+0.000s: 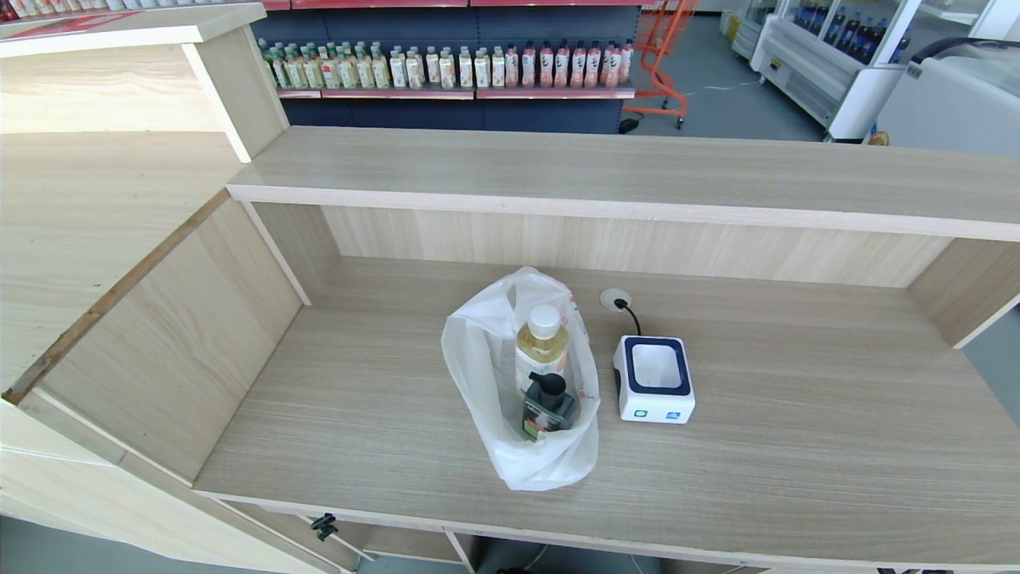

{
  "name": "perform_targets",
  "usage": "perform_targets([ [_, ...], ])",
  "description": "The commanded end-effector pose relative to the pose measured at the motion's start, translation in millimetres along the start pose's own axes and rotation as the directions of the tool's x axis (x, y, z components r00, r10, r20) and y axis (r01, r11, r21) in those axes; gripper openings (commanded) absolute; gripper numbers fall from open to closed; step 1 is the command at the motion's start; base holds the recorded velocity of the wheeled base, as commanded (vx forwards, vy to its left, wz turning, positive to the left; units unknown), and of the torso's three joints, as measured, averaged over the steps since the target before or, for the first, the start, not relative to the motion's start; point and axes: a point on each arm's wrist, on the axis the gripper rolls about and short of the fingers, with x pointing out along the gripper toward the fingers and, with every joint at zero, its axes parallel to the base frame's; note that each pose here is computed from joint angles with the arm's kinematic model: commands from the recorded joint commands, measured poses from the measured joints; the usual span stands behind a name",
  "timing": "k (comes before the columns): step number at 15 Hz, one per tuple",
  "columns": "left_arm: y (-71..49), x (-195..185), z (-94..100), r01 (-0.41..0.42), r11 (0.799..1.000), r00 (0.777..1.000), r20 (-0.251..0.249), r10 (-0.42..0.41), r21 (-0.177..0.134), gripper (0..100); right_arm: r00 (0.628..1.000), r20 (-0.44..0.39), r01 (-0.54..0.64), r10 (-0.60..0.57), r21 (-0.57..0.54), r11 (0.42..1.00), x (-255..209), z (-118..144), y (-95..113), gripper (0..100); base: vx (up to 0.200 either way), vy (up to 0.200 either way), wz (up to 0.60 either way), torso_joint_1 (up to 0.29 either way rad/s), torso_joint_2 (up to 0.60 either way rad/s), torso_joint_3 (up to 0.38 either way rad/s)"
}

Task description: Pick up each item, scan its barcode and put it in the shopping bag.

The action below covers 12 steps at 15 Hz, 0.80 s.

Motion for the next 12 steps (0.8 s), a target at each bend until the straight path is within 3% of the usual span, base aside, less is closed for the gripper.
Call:
perform_targets([
  [1, 0.0, 0.0, 0.0, 0.000, 1.000, 1.000, 0.000, 0.000, 0.000, 100, 1.000, -0.003, 0.000, 0.000, 0.001, 1.000, 0.3, 0.2, 0.0, 0, 0.000, 0.000, 0.00, 0.000, 0.00, 0.000],
  [5, 0.0, 0.1, 0.0, -0.001, 1.000, 1.000, -0.002, 0.001, -0.006, 100, 1.000, 0.002, 0.003, -0.003, 0.052, 0.999, 0.3, 0.6, -0.1, 0, 0.000, 0.000, 0.00, 0.000, 0.00, 0.000],
  [11, 0.0, 0.1, 0.0, 0.000, 1.000, 1.000, -0.002, 0.000, 0.006, 100, 1.000, 0.002, 0.003, -0.003, 0.054, 0.999, 0.3, 0.6, -0.1, 0, 0.000, -0.200, 0.00, 0.007, 0.00, 0.004],
  [12, 0.0, 0.0, 0.0, 0.000, 1.000, 1.000, 0.000, 0.000, 0.003, 100, 1.000, 0.002, 0.001, -0.001, 0.054, 0.999, 0.3, 0.6, 0.0, 0, 0.000, 0.000, 0.00, 0.000, 0.00, 0.000],
])
